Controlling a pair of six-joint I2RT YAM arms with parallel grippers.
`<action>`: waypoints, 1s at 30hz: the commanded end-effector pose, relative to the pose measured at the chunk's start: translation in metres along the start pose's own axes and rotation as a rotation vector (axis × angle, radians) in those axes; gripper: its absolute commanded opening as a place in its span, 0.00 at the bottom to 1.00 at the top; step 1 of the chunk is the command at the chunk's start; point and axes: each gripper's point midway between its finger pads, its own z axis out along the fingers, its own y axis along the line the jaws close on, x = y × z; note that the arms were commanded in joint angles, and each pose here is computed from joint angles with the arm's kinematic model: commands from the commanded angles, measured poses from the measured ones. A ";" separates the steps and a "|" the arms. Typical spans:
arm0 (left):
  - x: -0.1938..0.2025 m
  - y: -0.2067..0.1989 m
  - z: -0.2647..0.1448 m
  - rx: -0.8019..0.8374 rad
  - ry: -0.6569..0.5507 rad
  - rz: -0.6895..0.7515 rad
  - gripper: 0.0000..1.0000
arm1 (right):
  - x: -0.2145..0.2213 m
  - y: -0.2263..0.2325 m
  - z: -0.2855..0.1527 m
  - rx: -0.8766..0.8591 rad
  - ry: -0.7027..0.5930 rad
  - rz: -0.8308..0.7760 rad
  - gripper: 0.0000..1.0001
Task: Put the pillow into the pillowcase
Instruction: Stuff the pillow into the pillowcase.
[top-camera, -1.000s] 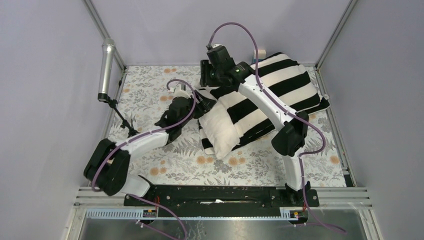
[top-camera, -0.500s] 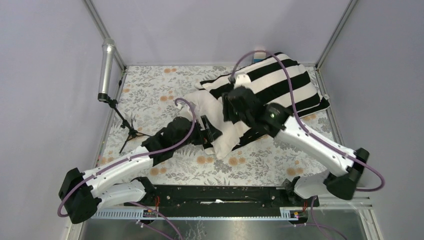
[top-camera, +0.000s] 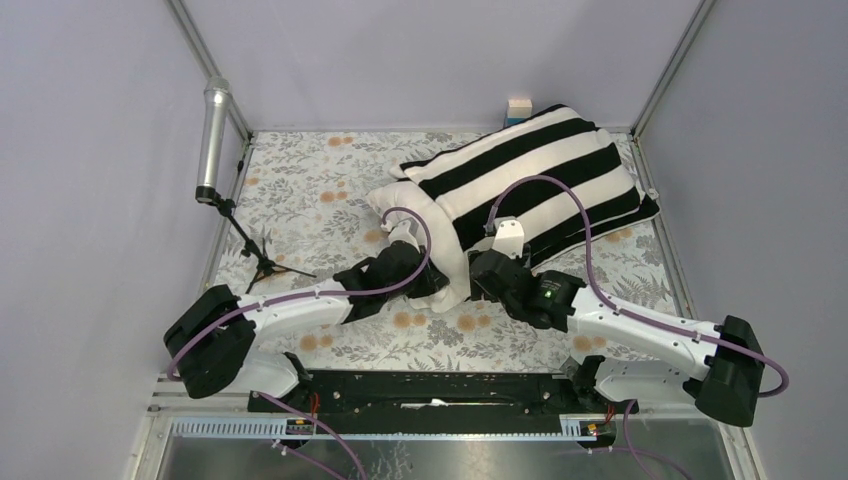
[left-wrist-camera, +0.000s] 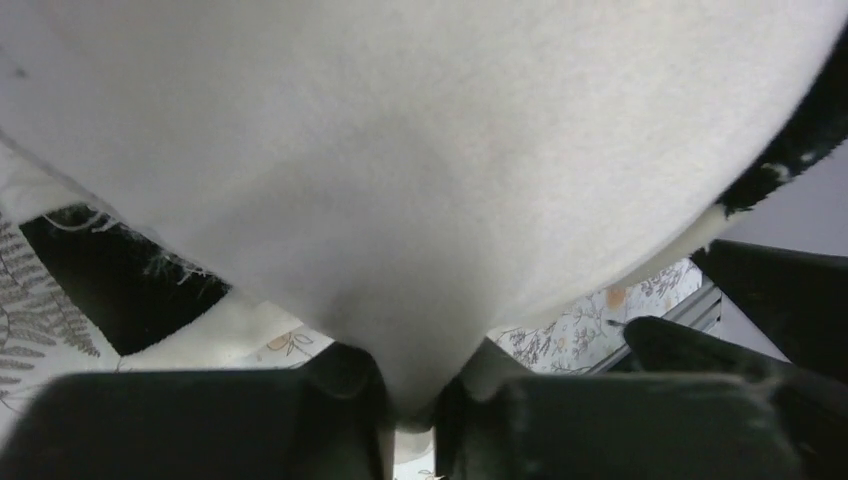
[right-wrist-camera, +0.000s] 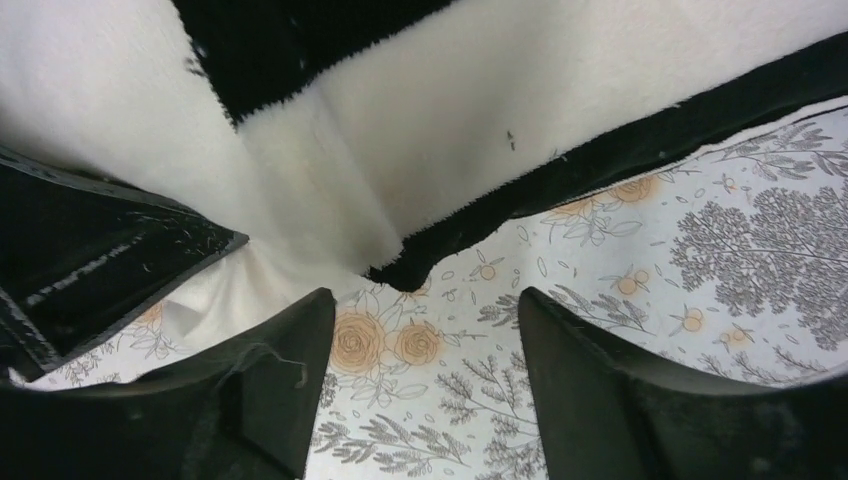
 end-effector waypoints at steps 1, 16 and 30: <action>-0.050 -0.040 -0.004 0.099 -0.161 -0.044 0.03 | -0.020 0.011 0.009 -0.009 -0.120 0.090 0.70; -0.092 -0.065 -0.019 0.156 -0.235 -0.070 0.00 | -0.043 -0.007 0.024 0.171 -0.150 0.041 0.02; -0.099 -0.062 0.071 0.036 -0.291 -0.117 0.00 | -0.100 0.123 -0.112 -0.614 -0.166 0.007 0.00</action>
